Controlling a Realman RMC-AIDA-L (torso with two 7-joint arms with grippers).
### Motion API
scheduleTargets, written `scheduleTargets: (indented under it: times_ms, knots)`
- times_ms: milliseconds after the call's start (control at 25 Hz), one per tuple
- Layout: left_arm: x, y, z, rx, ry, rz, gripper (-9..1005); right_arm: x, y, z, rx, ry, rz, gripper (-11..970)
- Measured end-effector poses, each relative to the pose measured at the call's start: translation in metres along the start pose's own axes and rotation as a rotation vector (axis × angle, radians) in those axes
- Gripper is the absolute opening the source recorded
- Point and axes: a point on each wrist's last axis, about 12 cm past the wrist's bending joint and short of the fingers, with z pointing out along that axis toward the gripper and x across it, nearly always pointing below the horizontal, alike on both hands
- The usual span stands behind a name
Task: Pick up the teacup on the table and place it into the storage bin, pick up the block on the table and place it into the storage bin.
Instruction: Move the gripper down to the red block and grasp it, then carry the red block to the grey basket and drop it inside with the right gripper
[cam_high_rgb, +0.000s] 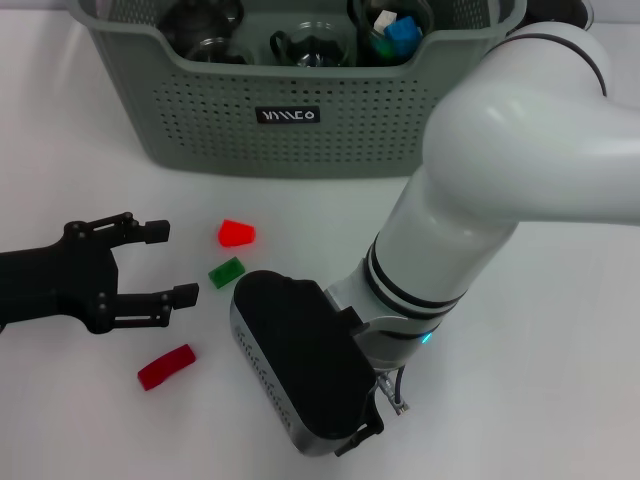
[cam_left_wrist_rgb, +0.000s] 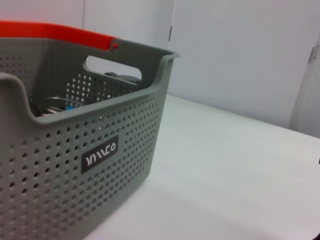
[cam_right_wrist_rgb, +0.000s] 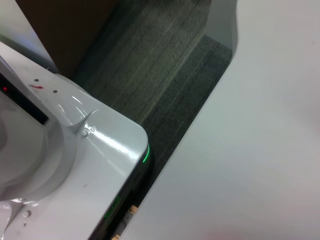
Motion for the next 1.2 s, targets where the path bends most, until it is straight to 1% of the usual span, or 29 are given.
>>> scheduleTargets:
  times_ms: [40,480,720,840,1000,1080,1200]
  knots:
    - [0.0,0.0,0.0,0.0,-0.001,-0.002,888,0.0,0.0,0.0,0.0,0.0,0.001,534]
    - [0.001,0.0,0.001,-0.004,-0.002,-0.006,888,0.0,0.0,0.0,-0.003,0.001,0.009,363]
    - [0.001,0.001,0.001,-0.006,-0.002,-0.007,887,0.0,-0.001,-0.003,-0.004,0.003,0.02,170]
    - [0.001,0.001,0.001,-0.006,-0.002,-0.006,887,0.002,-0.004,-0.008,0.003,0.007,0.04,169]
    - [0.0,0.002,-0.001,-0.011,-0.001,-0.006,887,0.011,-0.016,-0.025,0.032,0.003,0.096,169]
    - [0.0,0.002,-0.002,-0.015,-0.003,-0.006,887,0.019,-0.024,-0.04,0.051,-0.012,0.137,168]
    - [0.0,0.002,-0.005,-0.021,-0.008,-0.007,887,0.031,-0.032,-0.063,0.062,-0.044,0.191,168]
